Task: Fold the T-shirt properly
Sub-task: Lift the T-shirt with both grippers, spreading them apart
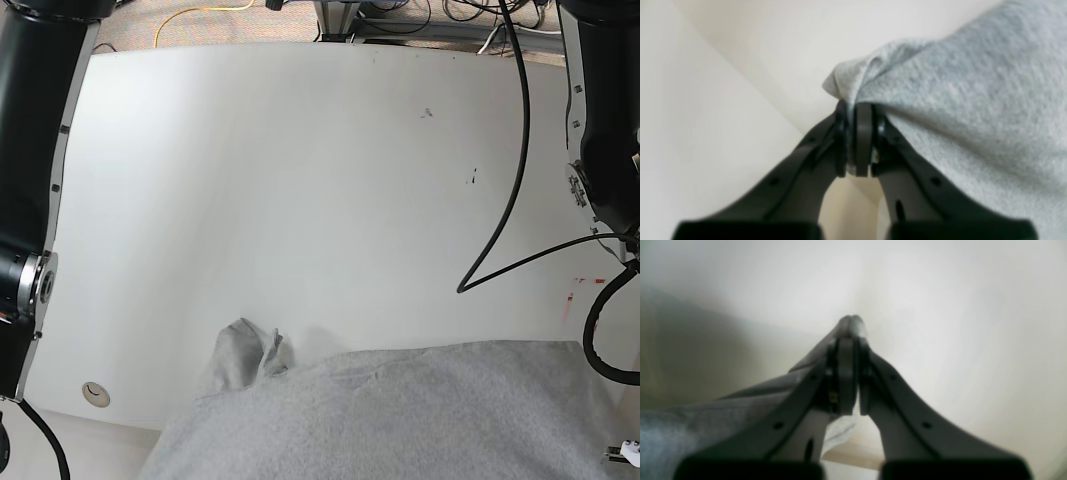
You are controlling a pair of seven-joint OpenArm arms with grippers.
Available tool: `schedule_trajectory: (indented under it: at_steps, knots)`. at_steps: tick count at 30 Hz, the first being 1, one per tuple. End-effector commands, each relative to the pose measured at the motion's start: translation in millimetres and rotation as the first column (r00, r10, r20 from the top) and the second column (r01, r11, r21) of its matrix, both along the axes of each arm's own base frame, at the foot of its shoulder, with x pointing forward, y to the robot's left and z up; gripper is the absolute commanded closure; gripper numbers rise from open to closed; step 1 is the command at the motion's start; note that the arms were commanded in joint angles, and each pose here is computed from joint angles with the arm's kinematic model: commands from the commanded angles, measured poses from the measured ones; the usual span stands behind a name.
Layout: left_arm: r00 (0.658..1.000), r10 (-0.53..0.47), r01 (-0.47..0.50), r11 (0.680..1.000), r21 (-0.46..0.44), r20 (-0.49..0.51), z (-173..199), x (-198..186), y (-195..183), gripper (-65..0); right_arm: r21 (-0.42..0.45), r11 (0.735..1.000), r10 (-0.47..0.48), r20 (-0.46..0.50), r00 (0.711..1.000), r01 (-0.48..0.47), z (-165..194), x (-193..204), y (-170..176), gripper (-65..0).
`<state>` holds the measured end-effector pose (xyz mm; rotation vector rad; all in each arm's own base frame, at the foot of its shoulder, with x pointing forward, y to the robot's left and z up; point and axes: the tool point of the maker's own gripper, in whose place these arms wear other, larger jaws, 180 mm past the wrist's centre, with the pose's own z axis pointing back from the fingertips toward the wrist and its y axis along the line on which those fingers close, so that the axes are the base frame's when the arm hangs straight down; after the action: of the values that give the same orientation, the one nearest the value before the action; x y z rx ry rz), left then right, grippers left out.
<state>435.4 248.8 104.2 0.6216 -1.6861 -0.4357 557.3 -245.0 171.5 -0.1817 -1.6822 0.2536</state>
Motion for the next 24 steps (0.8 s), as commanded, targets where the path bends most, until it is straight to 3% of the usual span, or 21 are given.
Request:
schedule_trajectory:
  at_steps: [1,6,12,19,24]
  knots:
    - [0.999,-0.006,0.006,1.000,-0.004,0.044,17,-2,1,0.0,-0.003,1.000,0.002,0.097,0.995,-0.002,39,-15,-1,0.0]
    - [0.999,-0.006,0.007,1.000,-0.007,0.031,12,-1,2,0.0,-0.001,1.000,-0.021,0.069,0.997,0.022,32,-16,-12,0.0]
    - [0.998,0.028,-0.031,0.998,-0.047,-0.064,-28,4,17,0.0,-0.043,0.999,-0.028,0.010,1.000,0.029,-1,-17,-7,0.0]
    - [0.986,0.004,-0.011,0.999,-0.044,-0.169,-79,7,9,0.0,-0.105,0.994,-0.046,-0.090,0.995,0.036,-72,-20,-8,0.0]
    - [0.970,0.016,-0.025,0.999,-0.035,-0.244,-122,-6,10,0.0,-0.079,0.995,-0.066,-0.157,0.985,0.054,-127,-32,-22,0.0]
